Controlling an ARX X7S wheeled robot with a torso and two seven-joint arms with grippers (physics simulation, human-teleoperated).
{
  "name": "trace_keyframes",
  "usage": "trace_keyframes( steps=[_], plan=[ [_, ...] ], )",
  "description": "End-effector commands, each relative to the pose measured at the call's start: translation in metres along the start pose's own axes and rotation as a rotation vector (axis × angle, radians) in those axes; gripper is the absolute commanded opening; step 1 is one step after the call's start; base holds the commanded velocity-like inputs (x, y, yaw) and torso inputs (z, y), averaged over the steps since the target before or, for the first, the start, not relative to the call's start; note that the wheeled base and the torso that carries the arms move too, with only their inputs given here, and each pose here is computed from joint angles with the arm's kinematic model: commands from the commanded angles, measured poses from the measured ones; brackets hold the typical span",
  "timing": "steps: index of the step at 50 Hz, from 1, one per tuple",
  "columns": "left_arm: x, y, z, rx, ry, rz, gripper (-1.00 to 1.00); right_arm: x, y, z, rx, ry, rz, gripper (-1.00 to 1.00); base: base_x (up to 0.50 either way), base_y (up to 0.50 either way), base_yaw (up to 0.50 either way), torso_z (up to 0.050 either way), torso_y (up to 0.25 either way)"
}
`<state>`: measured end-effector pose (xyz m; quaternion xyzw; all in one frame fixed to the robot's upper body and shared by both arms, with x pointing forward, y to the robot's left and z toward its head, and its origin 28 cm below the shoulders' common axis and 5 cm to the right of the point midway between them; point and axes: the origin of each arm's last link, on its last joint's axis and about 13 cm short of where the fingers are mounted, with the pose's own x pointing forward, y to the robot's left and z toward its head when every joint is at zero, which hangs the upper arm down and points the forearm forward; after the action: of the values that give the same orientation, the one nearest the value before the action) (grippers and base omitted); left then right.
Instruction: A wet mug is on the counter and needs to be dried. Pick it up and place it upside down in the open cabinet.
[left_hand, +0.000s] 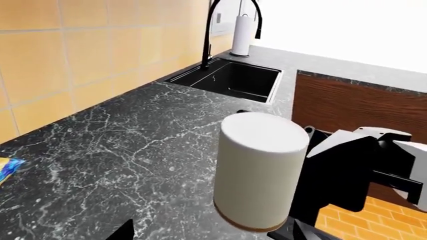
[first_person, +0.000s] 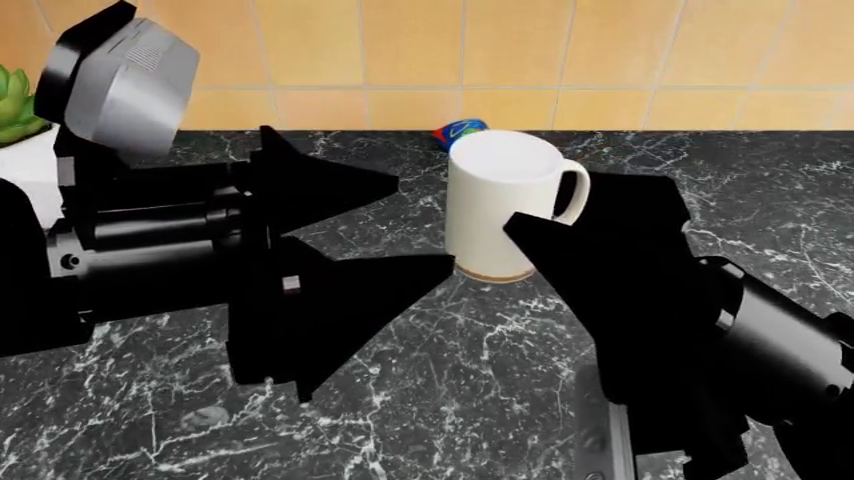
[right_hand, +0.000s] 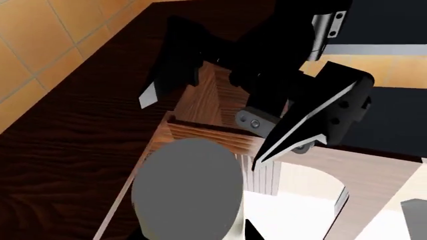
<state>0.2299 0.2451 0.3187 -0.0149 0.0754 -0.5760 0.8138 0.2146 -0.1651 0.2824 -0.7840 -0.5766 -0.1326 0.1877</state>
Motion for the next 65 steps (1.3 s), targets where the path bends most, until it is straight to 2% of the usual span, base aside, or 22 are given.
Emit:
trace_keyframes(
  steps=[1, 8, 29, 52, 53, 65],
  plan=[
    [0.002, -0.001, 0.001, -0.005, -0.002, 0.006, 1.00, 0.000, -0.004, -0.005, -0.017, 0.021, -0.021, -1.00, 0.00, 0.00, 0.00, 0.000, 0.000],
    [0.002, -0.001, 0.002, -0.007, -0.004, 0.008, 1.00, 0.001, -0.006, -0.004, -0.015, 0.022, -0.033, -1.00, 0.00, 0.00, 0.00, 0.000, 0.001],
    [0.010, -0.016, 0.000, -0.005, 0.012, -0.045, 1.00, 0.005, -0.006, 0.001, 0.006, 0.018, -0.050, -1.00, 0.00, 0.00, 0.00, 0.001, 0.000],
    [0.015, -0.018, 0.003, -0.001, -0.003, -0.039, 1.00, 0.005, -0.008, 0.003, 0.015, 0.018, -0.060, -1.00, 0.00, 0.00, 0.00, 0.000, 0.000],
    [0.015, -0.018, 0.003, -0.001, -0.010, -0.032, -1.00, 0.005, -0.008, 0.003, 0.015, 0.018, -0.060, -1.00, 0.00, 0.00, 0.00, 0.000, 0.000],
    [0.019, -0.015, 0.001, -0.003, -0.041, -0.003, -1.00, 0.006, -0.006, 0.004, 0.026, 0.019, -0.054, -1.00, 0.00, 0.00, 0.00, 0.000, 0.000]
  ],
)
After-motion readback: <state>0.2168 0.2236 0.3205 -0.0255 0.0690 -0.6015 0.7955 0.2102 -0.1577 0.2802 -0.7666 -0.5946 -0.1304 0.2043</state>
